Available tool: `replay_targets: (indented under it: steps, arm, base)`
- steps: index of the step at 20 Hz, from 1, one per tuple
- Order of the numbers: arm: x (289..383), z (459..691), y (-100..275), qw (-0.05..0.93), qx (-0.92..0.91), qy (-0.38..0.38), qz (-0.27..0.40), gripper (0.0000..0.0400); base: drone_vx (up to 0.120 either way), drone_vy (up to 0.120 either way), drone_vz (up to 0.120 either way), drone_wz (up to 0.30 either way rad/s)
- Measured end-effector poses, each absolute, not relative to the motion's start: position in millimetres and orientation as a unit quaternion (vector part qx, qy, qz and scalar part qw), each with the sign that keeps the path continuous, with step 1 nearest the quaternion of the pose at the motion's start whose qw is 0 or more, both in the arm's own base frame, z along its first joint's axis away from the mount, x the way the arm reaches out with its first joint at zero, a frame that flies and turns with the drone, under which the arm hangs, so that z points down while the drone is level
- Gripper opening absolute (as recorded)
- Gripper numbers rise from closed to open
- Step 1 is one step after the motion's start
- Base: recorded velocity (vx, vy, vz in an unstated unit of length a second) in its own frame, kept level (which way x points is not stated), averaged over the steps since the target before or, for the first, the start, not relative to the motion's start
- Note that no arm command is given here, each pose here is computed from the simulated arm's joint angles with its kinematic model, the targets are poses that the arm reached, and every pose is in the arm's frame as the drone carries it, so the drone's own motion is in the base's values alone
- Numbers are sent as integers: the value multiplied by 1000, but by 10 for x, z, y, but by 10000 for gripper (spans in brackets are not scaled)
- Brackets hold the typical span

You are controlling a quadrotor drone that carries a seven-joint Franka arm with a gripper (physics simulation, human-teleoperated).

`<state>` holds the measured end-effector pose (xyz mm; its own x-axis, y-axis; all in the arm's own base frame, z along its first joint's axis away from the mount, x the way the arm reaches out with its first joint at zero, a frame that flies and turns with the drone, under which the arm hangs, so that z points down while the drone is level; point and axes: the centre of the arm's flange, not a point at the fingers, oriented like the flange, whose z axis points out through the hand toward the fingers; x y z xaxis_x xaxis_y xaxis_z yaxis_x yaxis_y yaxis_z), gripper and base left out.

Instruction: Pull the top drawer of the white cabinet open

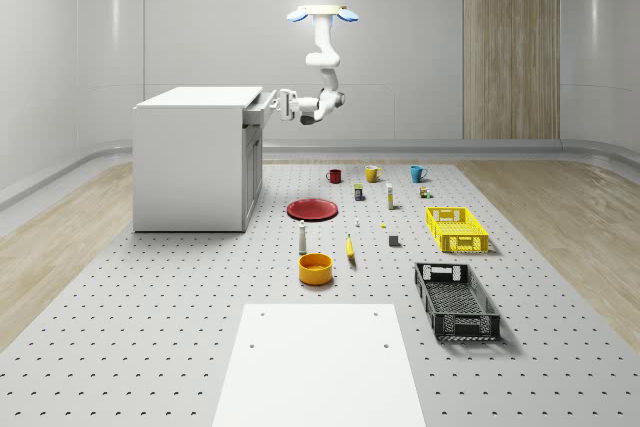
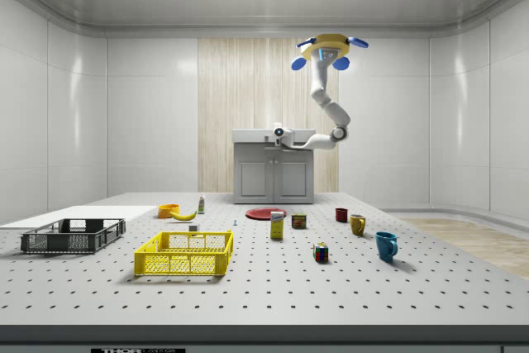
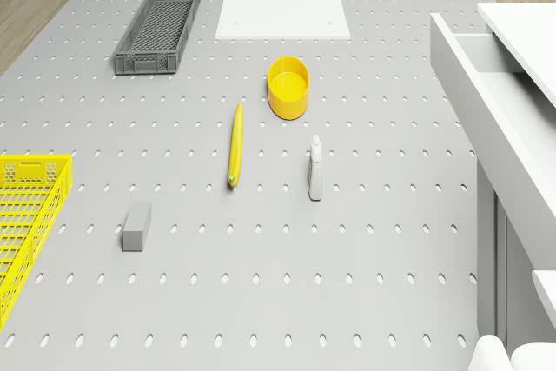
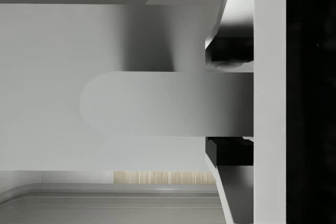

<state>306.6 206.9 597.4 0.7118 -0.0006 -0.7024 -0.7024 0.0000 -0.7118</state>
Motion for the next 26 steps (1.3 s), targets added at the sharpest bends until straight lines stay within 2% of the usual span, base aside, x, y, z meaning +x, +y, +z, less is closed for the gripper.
replay_targets:
  steps: [3, 8, 11, 16, 26]
  arm:
    - [3065, 5975, 2025, 654, -654, 269, 269, 262]
    - [3065, 5975, 1992, 654, -654, 269, 269, 293]
    - [3065, 5975, 1985, 654, -653, 269, 270, 299]
    - [3065, 5975, 1980, 654, -653, 269, 270, 303]
    - [3065, 5975, 1978, 654, -653, 269, 270, 305]
  base:
    - [0, 107, 0, 0]
    - [0, 120, 0, 0]
    - [0, 120, 0, 0]
    - [0, 0, 0, 0]
    - [0, 116, 0, 0]
